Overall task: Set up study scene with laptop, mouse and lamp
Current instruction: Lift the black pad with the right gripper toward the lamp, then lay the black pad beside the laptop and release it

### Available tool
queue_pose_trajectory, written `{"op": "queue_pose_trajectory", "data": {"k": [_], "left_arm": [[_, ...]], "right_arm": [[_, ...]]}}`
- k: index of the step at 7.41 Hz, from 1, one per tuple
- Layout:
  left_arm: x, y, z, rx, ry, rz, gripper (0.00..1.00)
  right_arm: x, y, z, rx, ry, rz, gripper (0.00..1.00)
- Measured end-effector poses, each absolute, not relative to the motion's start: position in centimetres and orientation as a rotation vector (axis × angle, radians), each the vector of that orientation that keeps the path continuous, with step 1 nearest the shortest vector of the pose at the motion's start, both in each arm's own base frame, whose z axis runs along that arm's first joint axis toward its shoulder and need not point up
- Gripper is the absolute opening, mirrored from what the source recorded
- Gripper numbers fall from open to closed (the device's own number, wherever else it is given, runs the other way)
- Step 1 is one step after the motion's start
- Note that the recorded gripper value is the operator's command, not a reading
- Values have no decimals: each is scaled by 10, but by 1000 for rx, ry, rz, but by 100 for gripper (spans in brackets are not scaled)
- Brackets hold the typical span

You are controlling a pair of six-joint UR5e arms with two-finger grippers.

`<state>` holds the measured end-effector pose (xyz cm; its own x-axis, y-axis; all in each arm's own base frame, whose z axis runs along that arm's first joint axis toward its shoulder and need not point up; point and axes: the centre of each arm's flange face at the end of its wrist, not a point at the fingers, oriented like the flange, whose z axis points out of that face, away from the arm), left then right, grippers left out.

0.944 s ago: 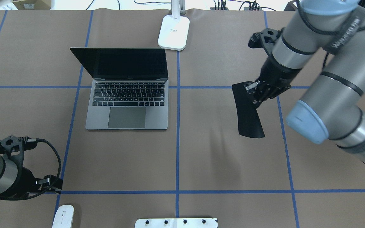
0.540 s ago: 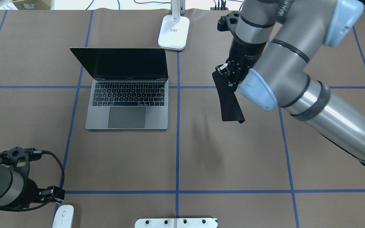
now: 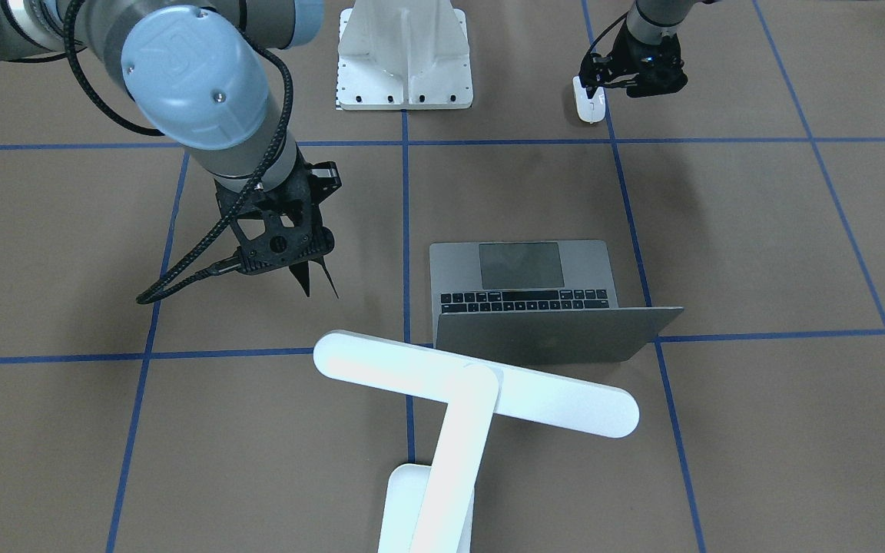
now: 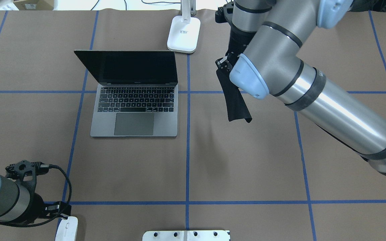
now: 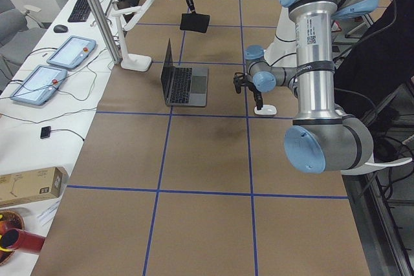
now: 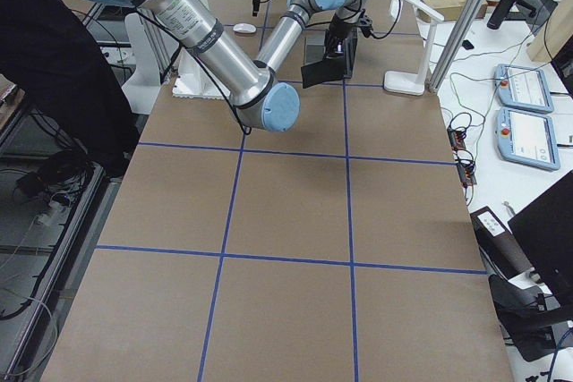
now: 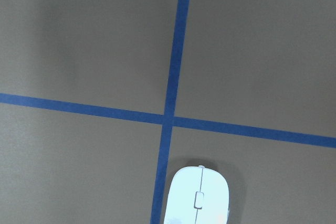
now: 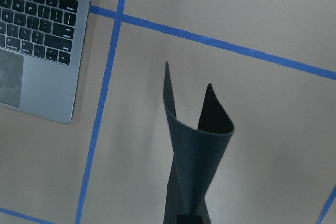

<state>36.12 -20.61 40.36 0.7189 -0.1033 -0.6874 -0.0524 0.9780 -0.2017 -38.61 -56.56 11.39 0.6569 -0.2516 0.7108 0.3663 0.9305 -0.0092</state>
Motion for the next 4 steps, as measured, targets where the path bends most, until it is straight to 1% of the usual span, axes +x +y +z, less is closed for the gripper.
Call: {"op": "queue_pose_trajectory", "data": {"k": [4], "left_arm": [[371,-194,408,-228,774,6,94]], "right_arm": [[-382,-584,90,-161,-768,-337,13]]}}
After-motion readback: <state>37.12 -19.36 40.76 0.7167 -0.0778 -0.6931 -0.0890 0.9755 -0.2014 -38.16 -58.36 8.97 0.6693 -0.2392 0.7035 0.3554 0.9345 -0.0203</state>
